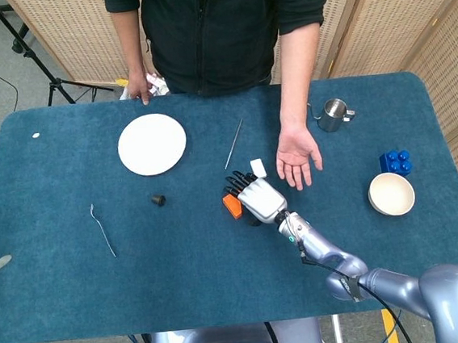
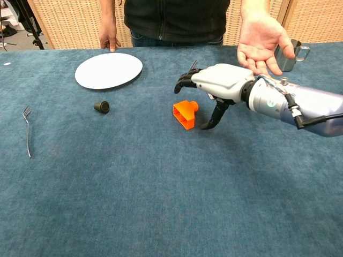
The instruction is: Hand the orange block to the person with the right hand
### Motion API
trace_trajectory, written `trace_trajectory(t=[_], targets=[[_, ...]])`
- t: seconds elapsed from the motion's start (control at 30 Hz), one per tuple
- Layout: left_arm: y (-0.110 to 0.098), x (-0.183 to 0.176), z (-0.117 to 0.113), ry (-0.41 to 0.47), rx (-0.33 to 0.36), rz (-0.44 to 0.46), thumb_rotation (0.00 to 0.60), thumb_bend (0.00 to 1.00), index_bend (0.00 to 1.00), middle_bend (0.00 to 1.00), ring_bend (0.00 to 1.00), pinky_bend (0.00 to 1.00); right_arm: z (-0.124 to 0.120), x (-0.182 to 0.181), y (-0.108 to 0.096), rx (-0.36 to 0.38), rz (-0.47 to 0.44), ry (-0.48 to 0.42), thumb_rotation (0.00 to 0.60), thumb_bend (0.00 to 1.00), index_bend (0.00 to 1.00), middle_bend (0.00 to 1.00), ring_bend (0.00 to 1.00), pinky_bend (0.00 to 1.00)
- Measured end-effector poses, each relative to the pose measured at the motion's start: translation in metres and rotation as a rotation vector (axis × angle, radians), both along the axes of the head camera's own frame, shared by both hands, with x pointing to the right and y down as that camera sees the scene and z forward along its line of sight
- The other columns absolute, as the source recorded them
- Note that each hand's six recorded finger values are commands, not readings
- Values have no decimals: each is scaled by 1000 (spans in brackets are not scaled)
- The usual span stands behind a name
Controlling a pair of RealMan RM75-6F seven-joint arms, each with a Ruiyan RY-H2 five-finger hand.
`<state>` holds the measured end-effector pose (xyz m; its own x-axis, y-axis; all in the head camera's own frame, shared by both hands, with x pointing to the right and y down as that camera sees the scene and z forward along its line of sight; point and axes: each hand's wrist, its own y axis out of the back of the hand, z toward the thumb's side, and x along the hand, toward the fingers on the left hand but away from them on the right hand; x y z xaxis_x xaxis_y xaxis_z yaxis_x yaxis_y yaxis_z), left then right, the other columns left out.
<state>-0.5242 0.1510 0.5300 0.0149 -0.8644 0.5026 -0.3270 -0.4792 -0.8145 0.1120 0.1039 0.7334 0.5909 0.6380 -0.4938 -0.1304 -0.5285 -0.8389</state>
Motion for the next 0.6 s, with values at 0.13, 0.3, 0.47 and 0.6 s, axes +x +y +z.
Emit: trace_trajectory(t=[0.13,0.3,0.47,0.6], targets=[[-2,-2,1,2,-4,-7,600,0,0,0,0,0,7,-3,-2,2,3,19,600,218,164,146,127,247],[-2,-2,1,2,-9,-6,600,0,0,0,0,0,13,-5,-5,6,6,38,600,254,249,237,196,258],[-4,-2,2,2,-11,-8,600,0,0,0,0,0,15,-9,-4,-4,11,24,600,379,402,395,278,258],[-4,-2,3,0,-16,-8,600,0,0,0,0,0,14,-12,-1,-13,12,3,600,438,443,430,287,258]])
